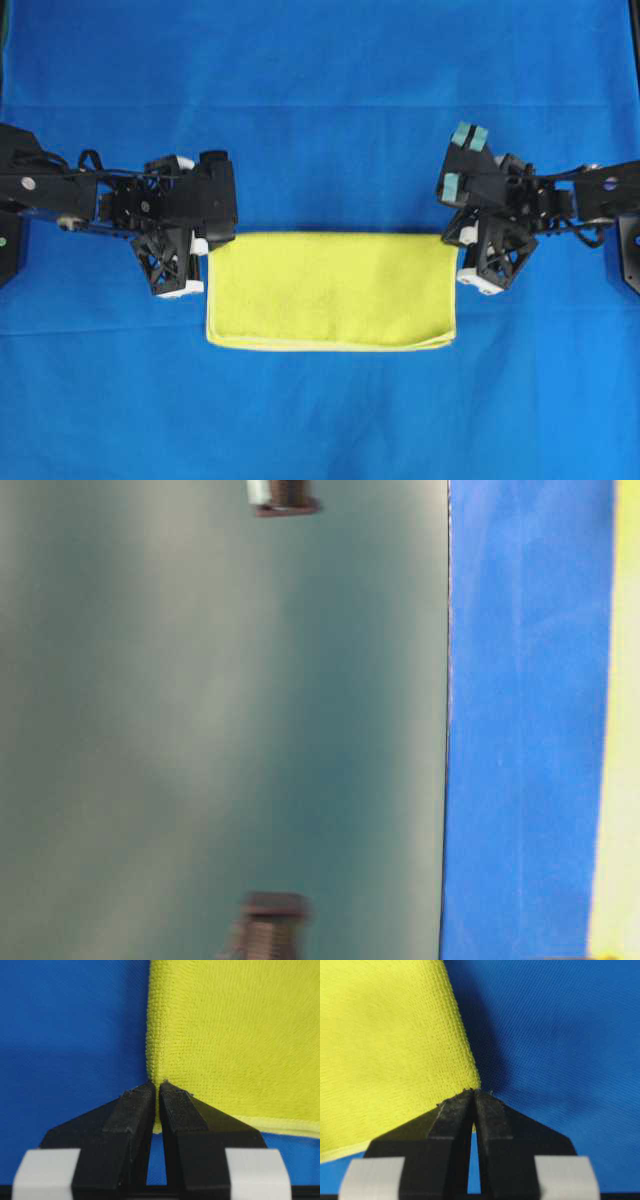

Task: Fold the yellow towel.
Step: 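Lift the folded strip and rotate it vertical, right gripper moving up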

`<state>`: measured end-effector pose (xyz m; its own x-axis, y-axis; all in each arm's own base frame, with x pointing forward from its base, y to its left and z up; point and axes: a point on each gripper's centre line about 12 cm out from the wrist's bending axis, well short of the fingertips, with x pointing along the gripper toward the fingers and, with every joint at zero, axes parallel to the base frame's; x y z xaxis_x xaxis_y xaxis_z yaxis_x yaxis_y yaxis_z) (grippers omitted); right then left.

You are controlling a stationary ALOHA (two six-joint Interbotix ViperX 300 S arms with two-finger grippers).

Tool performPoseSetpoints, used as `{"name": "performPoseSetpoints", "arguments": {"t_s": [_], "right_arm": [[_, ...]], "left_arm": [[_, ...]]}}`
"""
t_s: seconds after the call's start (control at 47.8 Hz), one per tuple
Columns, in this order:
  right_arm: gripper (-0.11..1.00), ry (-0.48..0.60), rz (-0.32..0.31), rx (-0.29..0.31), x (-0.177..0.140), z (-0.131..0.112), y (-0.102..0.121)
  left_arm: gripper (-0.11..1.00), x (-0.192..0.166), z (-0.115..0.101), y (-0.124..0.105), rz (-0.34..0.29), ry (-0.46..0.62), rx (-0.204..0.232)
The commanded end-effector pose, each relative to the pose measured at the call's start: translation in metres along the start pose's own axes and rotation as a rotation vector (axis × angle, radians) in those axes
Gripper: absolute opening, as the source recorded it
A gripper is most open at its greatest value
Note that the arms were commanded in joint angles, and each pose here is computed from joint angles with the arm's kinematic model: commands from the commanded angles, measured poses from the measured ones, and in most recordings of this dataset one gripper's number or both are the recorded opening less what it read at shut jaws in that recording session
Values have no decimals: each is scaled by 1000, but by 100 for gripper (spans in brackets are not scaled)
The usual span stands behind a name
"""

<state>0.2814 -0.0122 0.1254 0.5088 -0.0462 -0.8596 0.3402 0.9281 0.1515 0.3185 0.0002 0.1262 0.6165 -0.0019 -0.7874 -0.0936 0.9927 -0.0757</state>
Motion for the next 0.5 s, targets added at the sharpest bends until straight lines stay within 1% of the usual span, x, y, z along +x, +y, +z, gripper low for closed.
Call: {"name": "performPoseSetpoints", "arguments": {"t_s": [0.0,0.105,0.272,0.356,0.481], "right_arm": [[1,-44,10,-2,-21,15,5],[1,-78,14,-2,-45,25,7],[1,-147,20,-7,-82,41,9],[1,-175,14,-20,-93,43,8],[1,-191,-15,-33,-95,43,1]], "left_arm": [[3,-23,28,-5,-12,-63,7],[3,-42,47,-8,-19,-100,7],[3,-71,70,-18,-43,-182,34],[3,-83,74,-22,-56,-221,43],[3,-88,74,-23,-63,-269,43]]}}
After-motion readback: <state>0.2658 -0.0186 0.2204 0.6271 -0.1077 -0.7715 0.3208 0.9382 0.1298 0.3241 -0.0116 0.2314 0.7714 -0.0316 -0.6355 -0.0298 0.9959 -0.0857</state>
